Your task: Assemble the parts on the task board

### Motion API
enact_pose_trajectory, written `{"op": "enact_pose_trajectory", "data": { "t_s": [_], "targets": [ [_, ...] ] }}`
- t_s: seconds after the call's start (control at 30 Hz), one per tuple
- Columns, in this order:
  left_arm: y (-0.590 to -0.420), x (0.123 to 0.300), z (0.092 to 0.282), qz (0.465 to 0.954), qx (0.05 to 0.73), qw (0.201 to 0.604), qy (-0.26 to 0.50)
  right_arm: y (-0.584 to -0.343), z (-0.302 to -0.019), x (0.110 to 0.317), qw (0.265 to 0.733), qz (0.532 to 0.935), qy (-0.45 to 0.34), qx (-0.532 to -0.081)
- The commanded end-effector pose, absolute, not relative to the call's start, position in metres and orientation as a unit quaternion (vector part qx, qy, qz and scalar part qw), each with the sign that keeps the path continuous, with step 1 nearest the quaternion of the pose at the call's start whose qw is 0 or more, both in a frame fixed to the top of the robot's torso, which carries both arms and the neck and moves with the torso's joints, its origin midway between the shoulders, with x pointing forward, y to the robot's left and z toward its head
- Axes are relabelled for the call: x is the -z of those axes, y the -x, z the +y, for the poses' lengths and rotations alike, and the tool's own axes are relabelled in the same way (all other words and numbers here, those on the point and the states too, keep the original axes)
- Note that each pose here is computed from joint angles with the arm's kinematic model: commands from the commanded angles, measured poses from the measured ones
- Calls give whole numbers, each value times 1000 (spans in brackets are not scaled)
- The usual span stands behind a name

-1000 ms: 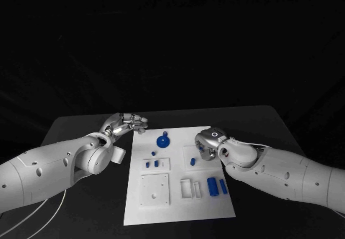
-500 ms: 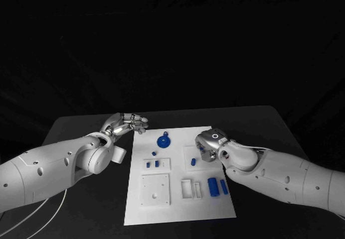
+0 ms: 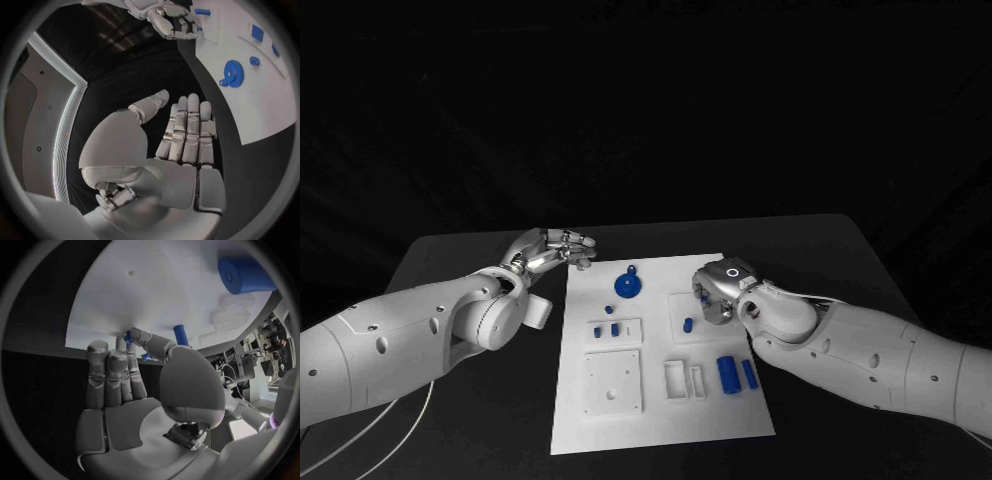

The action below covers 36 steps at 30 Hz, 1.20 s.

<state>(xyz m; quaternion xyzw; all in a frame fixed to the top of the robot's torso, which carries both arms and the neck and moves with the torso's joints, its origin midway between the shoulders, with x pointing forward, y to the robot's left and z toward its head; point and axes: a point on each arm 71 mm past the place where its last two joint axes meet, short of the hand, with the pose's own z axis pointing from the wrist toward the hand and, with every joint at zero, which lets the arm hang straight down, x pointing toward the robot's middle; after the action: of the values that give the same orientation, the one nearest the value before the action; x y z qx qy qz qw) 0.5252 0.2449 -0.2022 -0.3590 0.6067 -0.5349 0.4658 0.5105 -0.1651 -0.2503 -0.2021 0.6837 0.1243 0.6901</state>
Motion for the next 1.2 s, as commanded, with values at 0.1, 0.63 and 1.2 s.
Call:
{"op": "enact_pose_trajectory", "data": {
  "t_s": [0.1, 0.63, 1.2],
  "targets": [
    [-526, 201, 246, 603, 538, 467, 360, -512, -166, 242, 694, 682, 187, -134],
    [-527, 201, 249, 602, 535, 470, 362, -503, -167, 223, 705, 668, 171, -163],
    [-528, 201, 246, 596, 528, 479, 370, -466, -112, 211, 691, 643, 167, -284]
  ]
}}
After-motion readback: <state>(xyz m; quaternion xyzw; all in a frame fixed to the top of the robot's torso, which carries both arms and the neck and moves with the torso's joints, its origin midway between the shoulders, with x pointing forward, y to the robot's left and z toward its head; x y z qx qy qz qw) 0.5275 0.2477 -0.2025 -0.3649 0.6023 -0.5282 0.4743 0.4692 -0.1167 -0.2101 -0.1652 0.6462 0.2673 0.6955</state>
